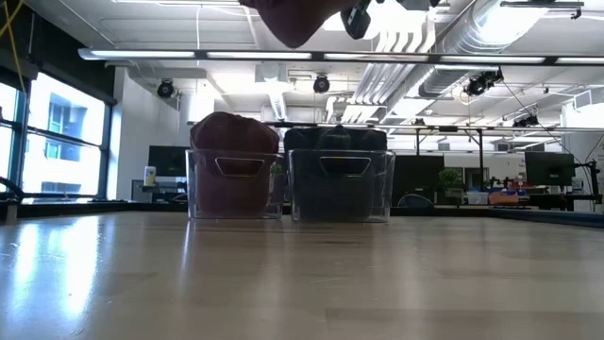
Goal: Pick & Place hat
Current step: Put the red cap into the left bin
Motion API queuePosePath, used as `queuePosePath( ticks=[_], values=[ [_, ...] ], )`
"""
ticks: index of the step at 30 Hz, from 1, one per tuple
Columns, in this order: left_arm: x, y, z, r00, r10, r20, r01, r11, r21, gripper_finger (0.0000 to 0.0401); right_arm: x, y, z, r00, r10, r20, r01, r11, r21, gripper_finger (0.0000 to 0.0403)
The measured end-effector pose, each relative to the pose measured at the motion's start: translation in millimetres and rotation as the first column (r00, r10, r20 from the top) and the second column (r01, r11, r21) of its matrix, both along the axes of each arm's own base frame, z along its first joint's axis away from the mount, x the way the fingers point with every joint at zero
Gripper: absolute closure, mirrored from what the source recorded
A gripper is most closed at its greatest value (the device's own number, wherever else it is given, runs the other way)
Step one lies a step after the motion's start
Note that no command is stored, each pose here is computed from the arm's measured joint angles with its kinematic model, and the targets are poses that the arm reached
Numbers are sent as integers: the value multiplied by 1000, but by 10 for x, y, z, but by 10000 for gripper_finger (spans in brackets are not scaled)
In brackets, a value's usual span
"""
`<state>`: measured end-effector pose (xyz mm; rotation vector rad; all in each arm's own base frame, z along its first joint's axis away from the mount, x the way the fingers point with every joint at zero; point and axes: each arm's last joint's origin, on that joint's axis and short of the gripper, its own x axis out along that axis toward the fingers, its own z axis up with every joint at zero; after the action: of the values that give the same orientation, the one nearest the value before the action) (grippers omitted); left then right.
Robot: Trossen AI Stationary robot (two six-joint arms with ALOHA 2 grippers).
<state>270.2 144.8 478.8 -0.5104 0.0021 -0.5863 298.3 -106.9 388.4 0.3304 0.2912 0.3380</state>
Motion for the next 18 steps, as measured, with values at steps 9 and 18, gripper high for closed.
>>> queuePosePath(
  ticks=[9, 18],
  values=[
    [-427, 385, 92, 984, 156, 86, -167, 977, 136, 400, 37, 131, 56, 990, 124, 63, -124, 992, -2, 397],
    [-742, 277, 237, 966, 197, 165, -236, 934, 269, 400, -12, 166, 413, 932, 145, 333, -125, 989, -78, 397]
  ],
)
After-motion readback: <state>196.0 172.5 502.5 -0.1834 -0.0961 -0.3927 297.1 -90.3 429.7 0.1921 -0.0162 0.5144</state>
